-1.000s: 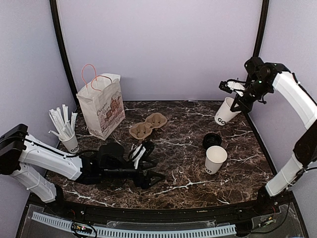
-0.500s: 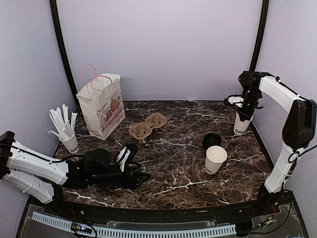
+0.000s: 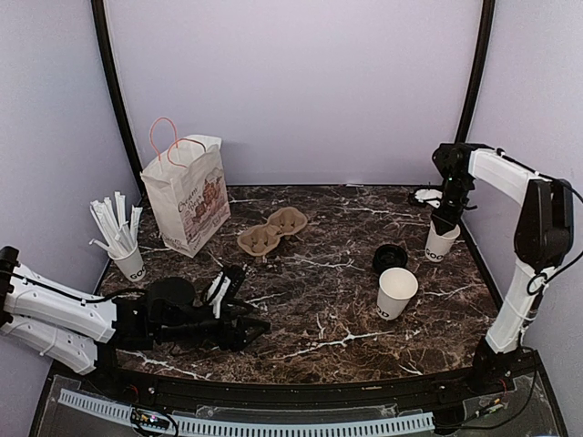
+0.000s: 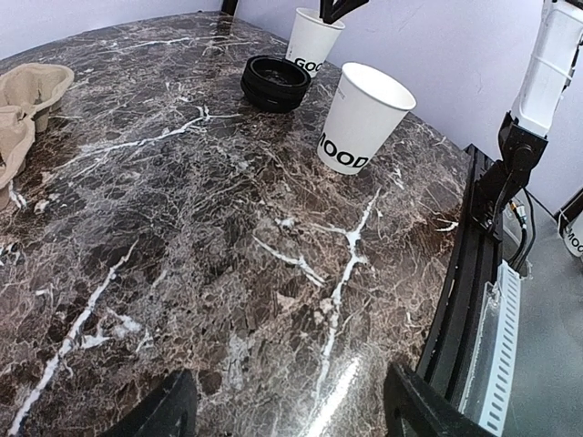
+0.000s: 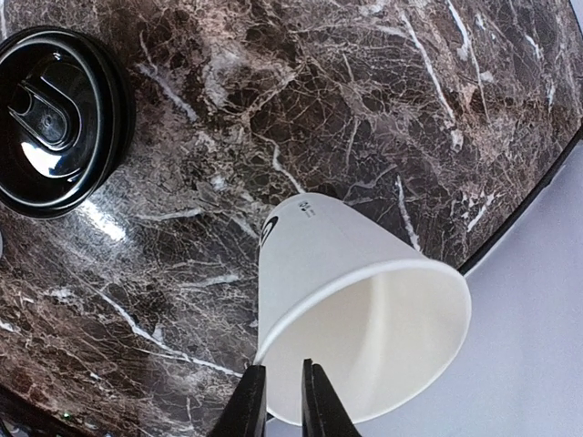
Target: Pack the takeout coffee
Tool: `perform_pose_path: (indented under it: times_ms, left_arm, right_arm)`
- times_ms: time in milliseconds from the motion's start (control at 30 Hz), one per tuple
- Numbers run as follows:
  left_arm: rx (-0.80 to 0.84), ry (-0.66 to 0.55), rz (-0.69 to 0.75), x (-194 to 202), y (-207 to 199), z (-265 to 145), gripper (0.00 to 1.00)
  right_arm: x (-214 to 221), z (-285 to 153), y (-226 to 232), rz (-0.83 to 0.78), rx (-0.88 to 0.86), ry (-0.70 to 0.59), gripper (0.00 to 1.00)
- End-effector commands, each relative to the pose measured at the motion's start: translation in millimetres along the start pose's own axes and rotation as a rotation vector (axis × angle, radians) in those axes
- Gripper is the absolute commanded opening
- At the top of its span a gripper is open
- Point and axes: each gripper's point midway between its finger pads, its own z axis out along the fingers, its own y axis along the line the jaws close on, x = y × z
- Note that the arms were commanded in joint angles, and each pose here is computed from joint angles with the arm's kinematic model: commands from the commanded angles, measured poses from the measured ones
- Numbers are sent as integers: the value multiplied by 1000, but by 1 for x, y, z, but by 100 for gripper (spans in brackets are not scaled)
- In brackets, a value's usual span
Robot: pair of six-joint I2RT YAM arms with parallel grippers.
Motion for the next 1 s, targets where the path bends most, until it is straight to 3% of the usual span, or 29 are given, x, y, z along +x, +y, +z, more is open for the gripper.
perform_pose_path:
  times_ms: [0, 167, 300, 367, 433, 533, 667, 967]
  left_arm:
    - [-12, 16, -8, 7, 3, -5, 72]
    - [-6, 11, -14, 2, 0, -10, 74]
    - [18, 5, -13, -8, -7, -14, 77]
    - [9, 13, 4, -13, -8, -15, 78]
    - [-16, 24, 23, -17, -7, -14, 78]
    - [-41, 29, 62, -25, -6, -11, 80]
    - [-56, 57, 103, -31, -8, -4, 81]
    - [-41, 51, 80, -38, -14, 6, 85]
  right_arm:
    - [1, -19, 2, 24, 24, -57, 19]
    - [-6, -65, 26, -23, 11, -202, 22]
    - [-6, -81, 111, -240, -149, -360, 25]
    - [5, -69, 157, -366, -180, -356, 25]
    - [3, -75, 185, -467, -132, -399, 26]
    - [1, -93, 217, -521, -211, -463, 28]
    - [4, -90, 239, -585, -240, -441, 32]
    - [8, -45, 240, -635, -169, -280, 36]
